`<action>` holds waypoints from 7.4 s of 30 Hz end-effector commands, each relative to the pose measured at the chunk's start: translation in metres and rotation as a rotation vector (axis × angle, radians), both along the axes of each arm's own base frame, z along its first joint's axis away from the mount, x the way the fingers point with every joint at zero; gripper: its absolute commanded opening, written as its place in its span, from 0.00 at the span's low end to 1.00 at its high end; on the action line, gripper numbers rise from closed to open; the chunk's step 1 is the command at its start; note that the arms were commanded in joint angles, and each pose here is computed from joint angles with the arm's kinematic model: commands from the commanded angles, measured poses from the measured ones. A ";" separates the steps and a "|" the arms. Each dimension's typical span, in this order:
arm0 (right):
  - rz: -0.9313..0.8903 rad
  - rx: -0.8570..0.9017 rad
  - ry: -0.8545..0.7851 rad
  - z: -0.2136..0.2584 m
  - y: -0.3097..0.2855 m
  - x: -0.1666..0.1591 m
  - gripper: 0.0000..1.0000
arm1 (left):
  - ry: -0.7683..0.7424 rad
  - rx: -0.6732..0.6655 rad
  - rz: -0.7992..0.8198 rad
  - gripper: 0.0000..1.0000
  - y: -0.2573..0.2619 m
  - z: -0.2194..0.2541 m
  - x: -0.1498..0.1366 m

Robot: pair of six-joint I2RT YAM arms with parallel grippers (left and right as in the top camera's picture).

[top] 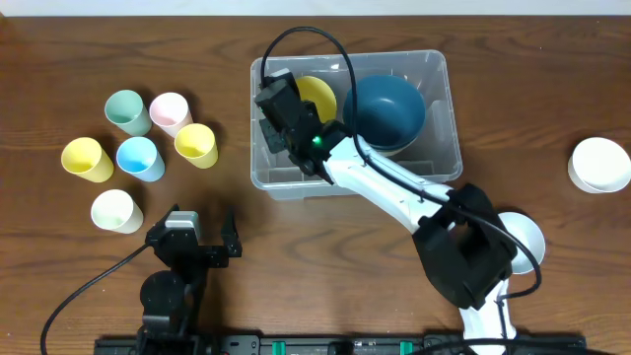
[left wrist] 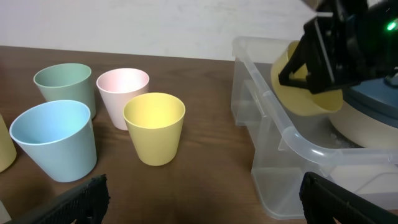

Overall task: Pack container
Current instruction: 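Grasp the yellow bowl with the right gripper and lower it into the container, then open the right gripper and withdraw it toward the white bowl, then lower the right gripper onto the white bowl rim and grasp it, then carry the white bowl with the right gripper into the yellow bowl, then release the white bowl and move the right gripper to the grey bowl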

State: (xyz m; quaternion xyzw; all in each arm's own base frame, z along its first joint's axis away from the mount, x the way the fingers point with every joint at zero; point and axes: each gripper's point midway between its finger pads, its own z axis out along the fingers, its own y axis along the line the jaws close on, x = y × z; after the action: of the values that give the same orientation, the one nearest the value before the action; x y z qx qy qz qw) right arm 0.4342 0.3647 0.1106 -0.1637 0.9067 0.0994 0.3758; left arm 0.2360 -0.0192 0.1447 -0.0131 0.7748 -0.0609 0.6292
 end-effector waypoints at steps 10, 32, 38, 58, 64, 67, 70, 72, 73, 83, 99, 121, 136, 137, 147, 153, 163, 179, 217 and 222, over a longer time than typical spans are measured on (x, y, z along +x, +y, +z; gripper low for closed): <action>-0.035 -0.038 -0.006 -0.018 -0.014 0.017 0.15 | 0.044 0.014 -0.007 0.98 0.000 -0.014 -0.002; -0.080 -0.009 0.000 0.111 -0.058 -0.012 0.39 | 0.044 0.014 -0.007 0.98 0.000 -0.014 -0.002; -0.282 0.025 0.036 0.161 -0.156 -0.019 0.63 | 0.044 0.014 -0.007 0.98 0.000 -0.014 -0.002; -1.123 0.055 0.447 0.072 -0.517 -0.040 0.69 | 0.044 0.014 -0.007 0.98 0.000 -0.014 -0.002; -1.179 0.050 0.597 0.019 -0.552 -0.051 0.69 | 0.044 0.014 -0.007 0.98 0.000 -0.014 -0.002; -1.204 0.050 0.647 -0.002 -0.565 -0.056 0.69 | 0.044 0.014 -0.007 0.98 0.000 -0.014 -0.002; -1.203 0.040 0.679 -0.018 -0.575 -0.059 0.69 | 0.044 0.014 -0.007 0.98 0.000 -0.014 -0.002; -1.193 0.032 0.689 -0.024 -0.581 -0.060 0.69 | 0.044 0.014 -0.007 0.98 0.000 -0.014 -0.002; -1.187 0.027 0.694 -0.028 -0.583 -0.060 0.69 | 0.044 0.014 -0.007 0.98 0.000 -0.014 -0.002; -1.134 -0.003 0.709 -0.051 -0.597 -0.057 0.67 | 0.044 0.014 -0.007 0.98 0.000 -0.014 -0.002; -1.085 0.015 0.713 -0.079 -0.596 -0.045 0.34 | 0.044 0.014 -0.007 0.98 0.000 -0.014 -0.002; -1.072 0.023 0.716 -0.097 -0.591 -0.048 0.01 | 0.044 0.014 -0.007 0.98 0.000 -0.014 -0.002; -0.851 0.211 0.449 0.048 -0.516 0.024 0.01 | 0.044 0.014 -0.007 0.98 0.000 -0.014 -0.002; -0.820 0.221 0.416 0.065 -0.504 0.029 0.01 | 0.044 0.014 -0.007 0.98 0.000 -0.014 -0.002; -0.357 0.251 0.071 0.231 -0.308 0.026 0.02 | 0.044 0.014 -0.007 0.98 0.000 -0.014 -0.002; -0.127 0.160 -0.045 0.248 -0.178 0.009 0.04 | 0.044 0.014 -0.007 0.98 0.000 -0.014 -0.002; 0.031 -0.071 -0.028 0.163 -0.052 -0.003 0.03 | 0.044 0.014 -0.007 0.98 0.000 -0.014 -0.002; 0.125 -0.158 0.178 0.025 -0.008 0.009 0.02 | 0.044 0.014 -0.007 0.98 0.000 -0.014 -0.002; -0.106 -0.048 0.157 0.203 -0.168 -0.054 0.51 | 0.044 0.014 -0.007 0.98 0.000 -0.014 -0.002; -0.281 -0.051 0.228 0.212 -0.243 -0.070 0.52 | 0.044 0.014 -0.007 0.98 0.000 -0.014 -0.002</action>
State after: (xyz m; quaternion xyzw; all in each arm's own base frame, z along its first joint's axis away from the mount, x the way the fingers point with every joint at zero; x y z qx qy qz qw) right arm 0.3677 0.1551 0.3167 -0.0873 0.9549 0.0520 0.2788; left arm 0.2360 -0.0192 0.1447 -0.0131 0.7748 -0.0609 0.6292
